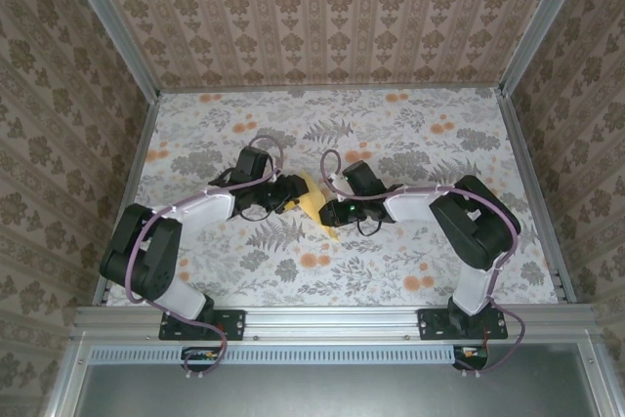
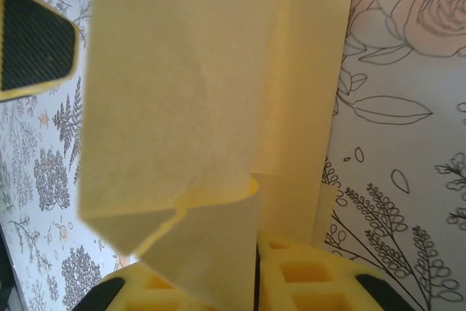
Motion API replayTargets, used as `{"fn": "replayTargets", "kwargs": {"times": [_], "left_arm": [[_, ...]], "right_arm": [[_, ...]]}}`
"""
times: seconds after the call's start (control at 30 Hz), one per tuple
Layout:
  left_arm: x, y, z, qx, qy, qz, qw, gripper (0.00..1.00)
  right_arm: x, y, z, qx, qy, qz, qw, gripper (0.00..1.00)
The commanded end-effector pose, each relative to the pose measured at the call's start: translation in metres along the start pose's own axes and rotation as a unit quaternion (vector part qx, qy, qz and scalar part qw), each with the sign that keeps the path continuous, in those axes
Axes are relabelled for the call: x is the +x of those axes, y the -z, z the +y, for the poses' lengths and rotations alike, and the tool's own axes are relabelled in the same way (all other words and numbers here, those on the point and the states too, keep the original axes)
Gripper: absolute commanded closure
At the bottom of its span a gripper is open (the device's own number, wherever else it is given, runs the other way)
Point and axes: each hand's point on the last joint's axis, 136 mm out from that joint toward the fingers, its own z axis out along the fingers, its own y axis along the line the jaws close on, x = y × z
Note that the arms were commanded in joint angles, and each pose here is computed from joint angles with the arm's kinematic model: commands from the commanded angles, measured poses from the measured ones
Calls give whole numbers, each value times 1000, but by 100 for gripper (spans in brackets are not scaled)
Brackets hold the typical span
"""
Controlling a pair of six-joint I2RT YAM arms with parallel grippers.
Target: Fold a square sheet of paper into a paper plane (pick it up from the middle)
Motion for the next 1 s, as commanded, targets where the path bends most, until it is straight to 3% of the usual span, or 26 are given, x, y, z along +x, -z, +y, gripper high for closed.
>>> {"fn": "replayTargets", "kwargs": {"times": [0.0,0.13,0.4,0.7,0.97], "left_arm": [[2,-5,3,4,-12,4,1000,53],[1,-5,14,-19,-3,1,1000,57],[2,-16,25,-31,11,15,999,68],[3,-18,24,-29,12,21,999,71],[4,-18,24,-27,14,23,999,72]], "right_arm": [[-8,2,7,-15,-4,1,1000,79],[-16,14,9,10,14,-20,1000,74],[-24,33,6,117,101,-54,986,52],[-22,22,17,231,270,-86,931,50],[-17,11,16,265,307,-105,908,47]]}}
